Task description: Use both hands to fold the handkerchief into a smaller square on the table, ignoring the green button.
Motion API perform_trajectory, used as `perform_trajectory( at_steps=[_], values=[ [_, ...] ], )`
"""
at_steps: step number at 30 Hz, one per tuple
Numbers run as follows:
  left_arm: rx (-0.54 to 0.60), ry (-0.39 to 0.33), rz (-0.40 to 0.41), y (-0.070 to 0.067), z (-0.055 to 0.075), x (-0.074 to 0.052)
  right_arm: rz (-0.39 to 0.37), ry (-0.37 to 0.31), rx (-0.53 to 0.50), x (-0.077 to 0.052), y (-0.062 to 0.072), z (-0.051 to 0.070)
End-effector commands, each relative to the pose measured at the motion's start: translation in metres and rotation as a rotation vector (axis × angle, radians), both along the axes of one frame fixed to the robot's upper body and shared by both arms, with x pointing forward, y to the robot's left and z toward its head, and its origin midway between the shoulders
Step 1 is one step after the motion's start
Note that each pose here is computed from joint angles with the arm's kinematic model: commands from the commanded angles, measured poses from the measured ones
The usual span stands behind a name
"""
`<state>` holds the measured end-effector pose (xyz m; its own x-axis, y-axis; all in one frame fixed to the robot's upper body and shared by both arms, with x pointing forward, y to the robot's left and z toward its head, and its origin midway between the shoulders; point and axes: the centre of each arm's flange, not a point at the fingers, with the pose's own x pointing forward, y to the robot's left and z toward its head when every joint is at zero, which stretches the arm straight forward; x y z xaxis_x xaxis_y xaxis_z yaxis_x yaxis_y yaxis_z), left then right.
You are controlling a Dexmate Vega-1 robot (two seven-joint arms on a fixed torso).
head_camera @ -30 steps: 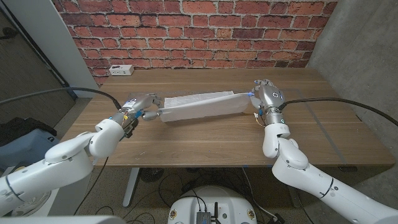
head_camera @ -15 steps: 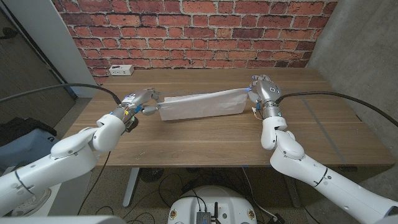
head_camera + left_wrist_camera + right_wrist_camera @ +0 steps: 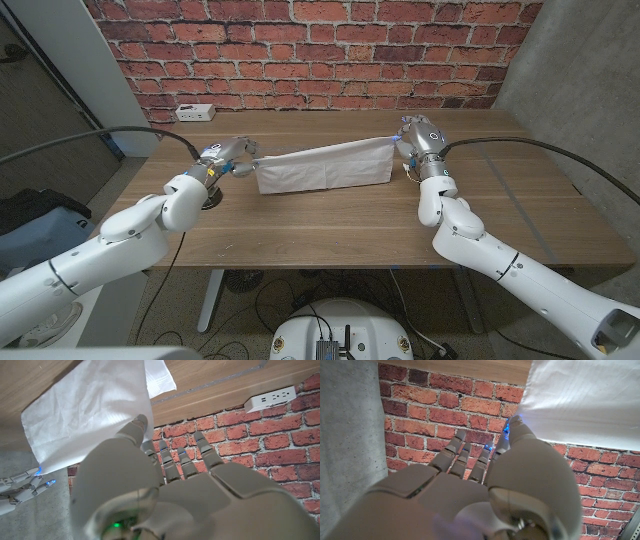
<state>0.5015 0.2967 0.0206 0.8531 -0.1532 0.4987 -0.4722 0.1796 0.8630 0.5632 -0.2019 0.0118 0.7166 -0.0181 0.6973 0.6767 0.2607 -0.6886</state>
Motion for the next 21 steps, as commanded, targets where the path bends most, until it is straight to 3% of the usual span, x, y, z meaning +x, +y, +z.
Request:
perform_trajectory(
  at_steps=[1, 21],
  values=[
    [0.019, -0.007, 0.044, -0.009, 0.013, 0.016, 0.009, 0.013, -0.017, 0.028, -0.008, 0.015],
    [0.033, 0.031, 0.058, -0.016, 0.03, 0.053, 0.029, 0.044, -0.031, 0.061, -0.013, 0.025]
  ],
)
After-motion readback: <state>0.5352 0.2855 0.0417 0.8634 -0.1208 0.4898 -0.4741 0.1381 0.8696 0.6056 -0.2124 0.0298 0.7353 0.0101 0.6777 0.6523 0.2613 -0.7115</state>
